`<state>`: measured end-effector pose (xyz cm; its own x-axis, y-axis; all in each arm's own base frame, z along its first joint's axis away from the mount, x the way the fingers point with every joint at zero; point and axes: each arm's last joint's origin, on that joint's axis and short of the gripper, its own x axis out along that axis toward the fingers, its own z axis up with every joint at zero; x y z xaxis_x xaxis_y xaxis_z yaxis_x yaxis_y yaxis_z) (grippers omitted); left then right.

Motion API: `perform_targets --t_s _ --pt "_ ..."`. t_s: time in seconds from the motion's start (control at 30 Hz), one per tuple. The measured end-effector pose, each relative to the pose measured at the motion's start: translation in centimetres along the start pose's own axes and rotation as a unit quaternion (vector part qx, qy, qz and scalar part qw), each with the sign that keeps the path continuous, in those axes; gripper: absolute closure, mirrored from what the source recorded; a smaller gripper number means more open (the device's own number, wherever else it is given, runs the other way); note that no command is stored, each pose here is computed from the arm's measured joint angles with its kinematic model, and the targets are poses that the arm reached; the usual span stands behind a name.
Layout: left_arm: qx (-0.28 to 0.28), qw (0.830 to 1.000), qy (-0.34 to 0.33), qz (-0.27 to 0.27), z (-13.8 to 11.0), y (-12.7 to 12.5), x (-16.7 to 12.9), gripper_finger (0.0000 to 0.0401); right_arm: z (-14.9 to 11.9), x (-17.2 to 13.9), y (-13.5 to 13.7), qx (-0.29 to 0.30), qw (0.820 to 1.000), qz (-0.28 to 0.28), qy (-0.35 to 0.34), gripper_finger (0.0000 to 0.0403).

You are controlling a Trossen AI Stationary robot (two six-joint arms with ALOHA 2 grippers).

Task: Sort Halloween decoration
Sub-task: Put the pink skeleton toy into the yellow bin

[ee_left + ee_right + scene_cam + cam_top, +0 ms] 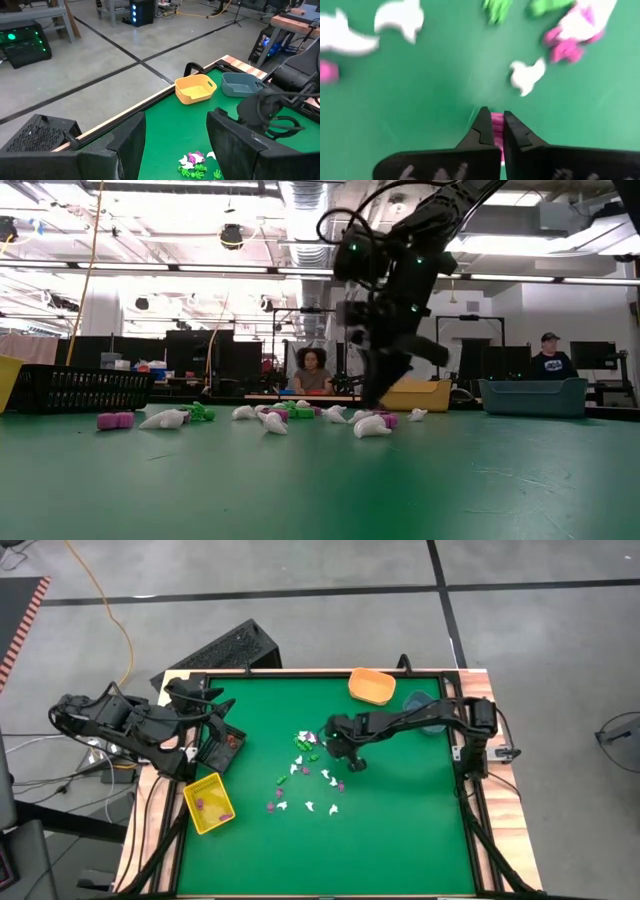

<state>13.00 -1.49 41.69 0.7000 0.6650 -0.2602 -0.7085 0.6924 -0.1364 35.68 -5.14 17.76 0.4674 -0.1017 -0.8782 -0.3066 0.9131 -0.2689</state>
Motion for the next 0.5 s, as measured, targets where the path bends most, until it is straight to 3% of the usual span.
perform_targets --t_s 0.17,0.3,0.5 --pt "-0.005 1.000 0.000 0.000 0.0 0.0 0.0 0.0202 1.9 -0.6 0.2 0.035 0.997 -0.021 -0.060 0.0396" --pt "-0.005 1.000 0.000 0.000 0.0 0.0 0.0 0.0202 4.6 -1.8 0.4 0.039 0.987 -0.048 -0.146 0.0397" --pt "-0.005 1.000 -0.002 0.003 0.0 0.0 0.0 0.0202 8.4 -3.6 0.5 0.061 0.950 -0.086 -0.295 0.0397"
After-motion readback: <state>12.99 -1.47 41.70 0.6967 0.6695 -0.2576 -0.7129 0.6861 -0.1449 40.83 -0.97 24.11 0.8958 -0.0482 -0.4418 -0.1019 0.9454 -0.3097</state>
